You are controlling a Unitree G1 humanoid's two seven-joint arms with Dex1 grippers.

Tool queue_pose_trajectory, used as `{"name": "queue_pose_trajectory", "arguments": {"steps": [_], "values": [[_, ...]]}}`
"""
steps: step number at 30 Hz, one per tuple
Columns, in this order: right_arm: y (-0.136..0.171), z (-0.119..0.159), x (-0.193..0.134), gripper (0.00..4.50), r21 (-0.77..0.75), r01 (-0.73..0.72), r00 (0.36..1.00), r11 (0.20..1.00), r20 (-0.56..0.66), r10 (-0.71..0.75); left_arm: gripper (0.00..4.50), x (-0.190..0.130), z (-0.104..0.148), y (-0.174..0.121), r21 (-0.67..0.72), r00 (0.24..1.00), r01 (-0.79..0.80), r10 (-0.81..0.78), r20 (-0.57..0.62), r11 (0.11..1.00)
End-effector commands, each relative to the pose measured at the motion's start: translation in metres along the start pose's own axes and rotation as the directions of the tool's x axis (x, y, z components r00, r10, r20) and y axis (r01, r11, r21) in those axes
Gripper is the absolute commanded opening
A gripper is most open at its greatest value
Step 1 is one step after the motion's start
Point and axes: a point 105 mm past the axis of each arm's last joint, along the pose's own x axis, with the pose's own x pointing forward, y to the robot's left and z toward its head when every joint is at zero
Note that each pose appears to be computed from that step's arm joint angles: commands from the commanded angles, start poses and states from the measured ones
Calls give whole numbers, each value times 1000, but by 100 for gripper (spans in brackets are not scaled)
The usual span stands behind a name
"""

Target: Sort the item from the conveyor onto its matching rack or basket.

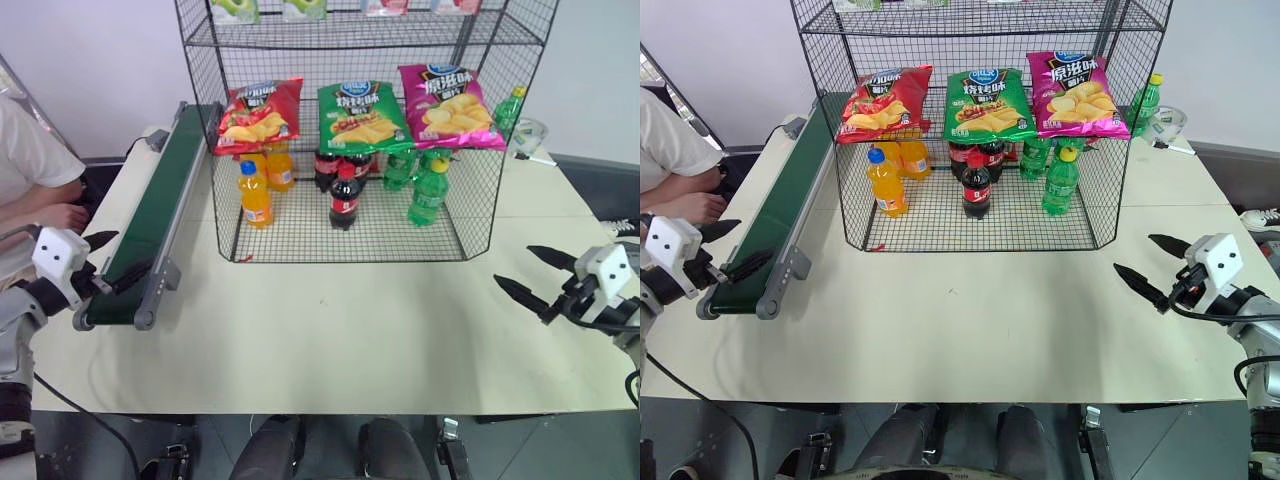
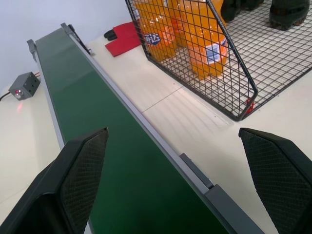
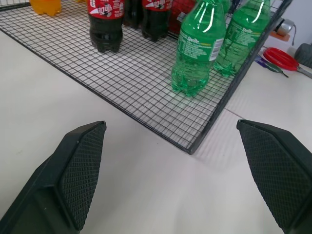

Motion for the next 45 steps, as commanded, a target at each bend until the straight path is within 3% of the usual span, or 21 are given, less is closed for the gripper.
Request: {"name": "queue_pose_trajectory", "arguments": {"steps": [1, 7, 11, 14, 21, 45], "values": [[-6, 8, -4, 450, -21, 23, 999, 1000, 40, -22, 447, -5, 12, 7, 71, 999, -20, 18, 28, 997], [-9, -2, -12, 450, -23, 28, 1000, 999, 7, -28, 447, -10, 6, 3, 62, 1000, 2, -2, 0, 998], [-4, -4, -15, 450, 12, -19, 999, 1000, 34, 18, 447, -12, 7, 3, 22, 999, -11, 10, 40, 1000], [-5, 7, -21, 450, 55, -39, 992, 998, 123, 32, 447, -13, 4, 2, 2, 999, -23, 23, 43, 1000], [6, 11, -23, 450, 84, -125, 983, 989, 147, 112, 447, -11, 5, -13, -1, 997, 35, -35, 71, 999], [8, 3, -21, 450, 29, -129, 984, 991, 127, 125, 447, -3, 4, -17, 15, 995, 40, -41, 89, 999]]}}
